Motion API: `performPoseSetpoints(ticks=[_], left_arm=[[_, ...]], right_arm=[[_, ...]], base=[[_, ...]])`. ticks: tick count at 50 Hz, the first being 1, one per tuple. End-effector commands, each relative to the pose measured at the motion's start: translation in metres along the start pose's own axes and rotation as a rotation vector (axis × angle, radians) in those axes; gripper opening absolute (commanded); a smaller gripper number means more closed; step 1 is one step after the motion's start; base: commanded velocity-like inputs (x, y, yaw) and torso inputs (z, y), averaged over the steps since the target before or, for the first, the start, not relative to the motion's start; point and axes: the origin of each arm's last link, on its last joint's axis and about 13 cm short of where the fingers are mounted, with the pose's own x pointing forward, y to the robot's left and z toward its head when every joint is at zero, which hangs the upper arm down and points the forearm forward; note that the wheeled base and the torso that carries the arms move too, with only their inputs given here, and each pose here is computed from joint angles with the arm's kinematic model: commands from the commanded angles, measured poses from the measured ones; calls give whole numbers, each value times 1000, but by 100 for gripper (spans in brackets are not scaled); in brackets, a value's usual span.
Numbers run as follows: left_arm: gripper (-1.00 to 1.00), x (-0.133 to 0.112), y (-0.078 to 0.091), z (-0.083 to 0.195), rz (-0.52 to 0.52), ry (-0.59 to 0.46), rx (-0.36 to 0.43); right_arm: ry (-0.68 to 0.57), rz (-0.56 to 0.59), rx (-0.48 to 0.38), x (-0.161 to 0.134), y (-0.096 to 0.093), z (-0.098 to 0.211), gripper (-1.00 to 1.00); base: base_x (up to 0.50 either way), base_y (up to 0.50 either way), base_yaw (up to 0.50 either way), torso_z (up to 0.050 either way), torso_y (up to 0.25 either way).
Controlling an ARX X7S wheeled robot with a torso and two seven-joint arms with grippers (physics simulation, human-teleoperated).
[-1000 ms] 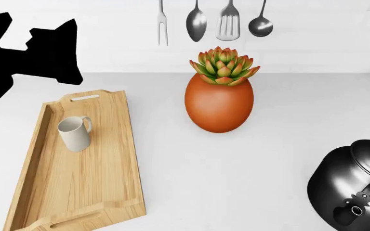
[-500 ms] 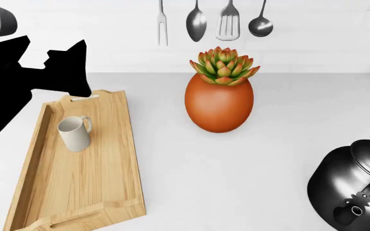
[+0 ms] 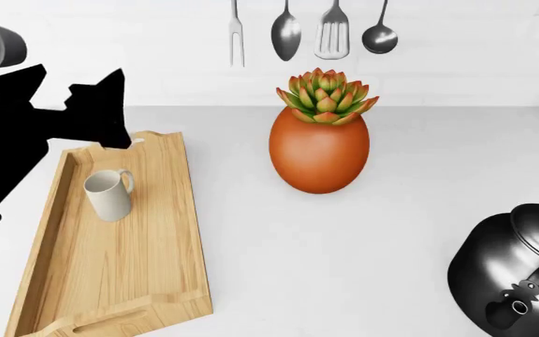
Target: Pick the kettle from the counter and place it on the tray. Then pick the mug from the cabinet and place it on the tray. Then close the cabinet doors.
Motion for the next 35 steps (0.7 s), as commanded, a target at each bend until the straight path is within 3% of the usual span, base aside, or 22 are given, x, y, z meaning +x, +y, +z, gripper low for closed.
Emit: performPoseSetpoints(ticks=[1, 17, 35], left_arm=[[100, 1, 2, -4, 2, 7, -8], [100, 1, 1, -5, 0, 13, -6], [100, 2, 1, -5, 1, 16, -4]], right_arm=[[13, -56, 32, 13, 2, -9, 100], [29, -137, 70, 31, 1, -13, 100], [104, -192, 111, 41, 2, -42, 100]], base=[[0, 0, 0, 0, 0], [0, 0, 0, 0, 0], [0, 0, 0, 0, 0]])
